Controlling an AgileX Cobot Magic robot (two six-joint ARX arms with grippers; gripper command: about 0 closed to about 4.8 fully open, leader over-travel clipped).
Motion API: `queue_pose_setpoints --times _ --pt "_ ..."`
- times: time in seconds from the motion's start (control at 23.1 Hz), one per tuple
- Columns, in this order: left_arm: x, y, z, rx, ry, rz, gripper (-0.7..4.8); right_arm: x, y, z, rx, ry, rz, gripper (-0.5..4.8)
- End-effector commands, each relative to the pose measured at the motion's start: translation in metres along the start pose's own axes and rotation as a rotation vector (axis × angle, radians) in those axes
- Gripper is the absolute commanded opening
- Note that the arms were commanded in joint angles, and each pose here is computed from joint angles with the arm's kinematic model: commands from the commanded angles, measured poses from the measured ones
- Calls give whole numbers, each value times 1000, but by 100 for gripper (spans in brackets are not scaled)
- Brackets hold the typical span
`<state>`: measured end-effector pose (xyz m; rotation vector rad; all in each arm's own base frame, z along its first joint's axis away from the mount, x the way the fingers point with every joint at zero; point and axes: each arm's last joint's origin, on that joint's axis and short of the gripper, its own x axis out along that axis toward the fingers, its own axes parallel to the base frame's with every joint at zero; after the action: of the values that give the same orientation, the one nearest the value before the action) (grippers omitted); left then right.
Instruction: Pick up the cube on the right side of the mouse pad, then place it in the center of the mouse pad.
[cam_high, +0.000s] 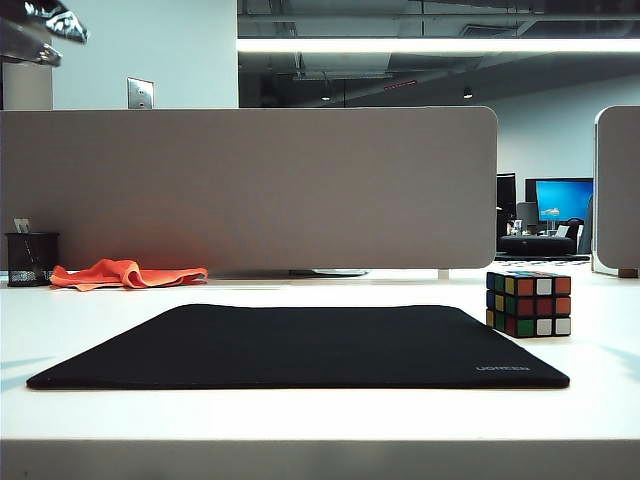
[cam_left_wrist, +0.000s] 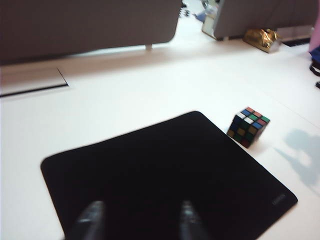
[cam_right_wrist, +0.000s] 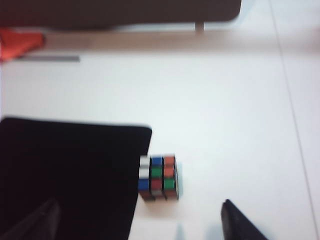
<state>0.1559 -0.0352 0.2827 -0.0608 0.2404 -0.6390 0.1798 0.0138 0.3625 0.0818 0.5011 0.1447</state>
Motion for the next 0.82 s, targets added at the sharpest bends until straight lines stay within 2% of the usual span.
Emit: queue_pose_setpoints --times 0.04,0.13,0.3,0.56,0.82 --pt "1 0 3 11 -14 -13 188 15 -1 3 0 69 -2 479" --pt "1 0 3 17 -18 -14 191 27 0 2 -23 115 4 479" --pt "1 0 4 19 -19 -13 247 53 4 -4 -35 209 25 479" --pt "1 0 4 20 -19 -14 247 102 16 -15 -90 345 63 479" --pt "1 -1 3 16 -15 -43 247 158 18 -16 -109 433 -38 479"
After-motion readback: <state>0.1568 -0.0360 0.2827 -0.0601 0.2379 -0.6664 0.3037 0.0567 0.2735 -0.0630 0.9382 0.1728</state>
